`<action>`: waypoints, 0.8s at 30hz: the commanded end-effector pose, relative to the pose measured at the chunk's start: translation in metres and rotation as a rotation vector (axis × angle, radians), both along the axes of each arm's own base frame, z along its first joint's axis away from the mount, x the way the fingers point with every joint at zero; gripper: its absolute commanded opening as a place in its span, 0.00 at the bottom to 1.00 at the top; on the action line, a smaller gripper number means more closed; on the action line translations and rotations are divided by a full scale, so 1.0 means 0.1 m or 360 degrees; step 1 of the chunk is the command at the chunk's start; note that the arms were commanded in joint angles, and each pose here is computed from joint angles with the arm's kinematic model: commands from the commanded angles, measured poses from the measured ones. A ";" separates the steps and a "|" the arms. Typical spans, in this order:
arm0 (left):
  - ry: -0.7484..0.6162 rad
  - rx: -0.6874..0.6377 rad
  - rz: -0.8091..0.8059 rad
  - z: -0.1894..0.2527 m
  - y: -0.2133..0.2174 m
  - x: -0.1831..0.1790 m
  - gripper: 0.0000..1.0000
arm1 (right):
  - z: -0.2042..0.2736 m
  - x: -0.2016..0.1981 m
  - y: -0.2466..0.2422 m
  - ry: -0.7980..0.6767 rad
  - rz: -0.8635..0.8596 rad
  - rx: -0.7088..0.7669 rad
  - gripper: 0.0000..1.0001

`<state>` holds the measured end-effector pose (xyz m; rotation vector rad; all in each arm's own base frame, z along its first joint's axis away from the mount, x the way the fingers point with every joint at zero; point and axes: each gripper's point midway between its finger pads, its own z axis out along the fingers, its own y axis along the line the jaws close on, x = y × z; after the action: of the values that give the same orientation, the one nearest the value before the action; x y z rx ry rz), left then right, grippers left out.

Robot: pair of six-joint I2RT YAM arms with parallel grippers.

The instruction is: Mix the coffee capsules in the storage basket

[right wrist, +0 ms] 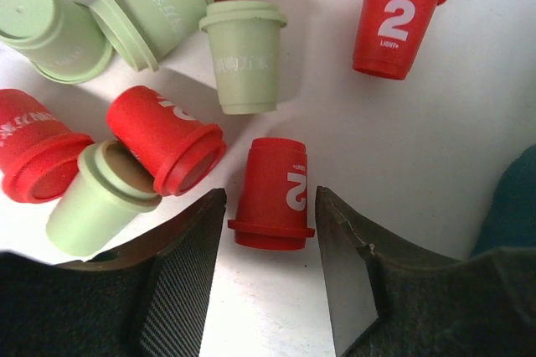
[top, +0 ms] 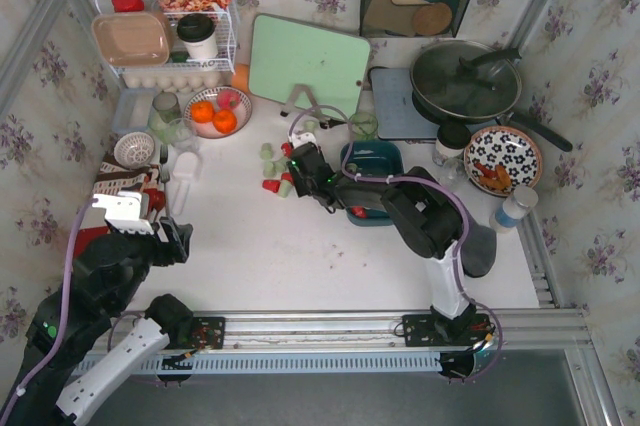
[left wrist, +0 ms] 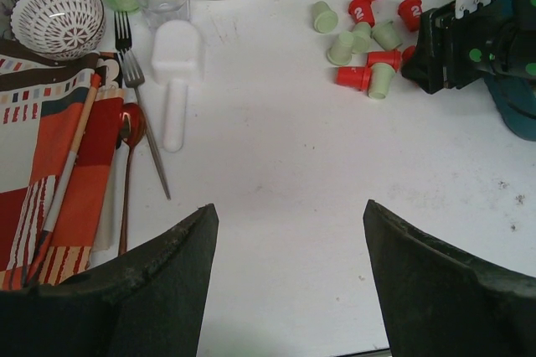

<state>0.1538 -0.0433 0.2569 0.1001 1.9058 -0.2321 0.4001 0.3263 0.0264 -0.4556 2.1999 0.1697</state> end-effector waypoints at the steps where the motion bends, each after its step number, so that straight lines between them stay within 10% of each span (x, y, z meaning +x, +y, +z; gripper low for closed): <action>1: -0.0043 -0.0023 -0.0016 0.07 -0.04 0.04 0.73 | -0.07 0.01 -0.04 0.0009 -0.0041 -0.0025 0.54; 10: -0.0041 -0.0026 -0.0011 0.07 -0.04 0.04 0.73 | 0.02 -0.01 -0.08 -0.0010 -0.0070 0.0008 0.33; 24: -0.0013 -0.0015 -0.0008 0.04 -0.06 0.08 0.73 | 0.98 -0.19 -0.72 -0.0380 -0.0322 0.0137 0.31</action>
<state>0.1569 -0.0455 0.2555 0.0941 1.9203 -0.2311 0.3784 0.2854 0.0987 -0.3207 2.0784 0.1731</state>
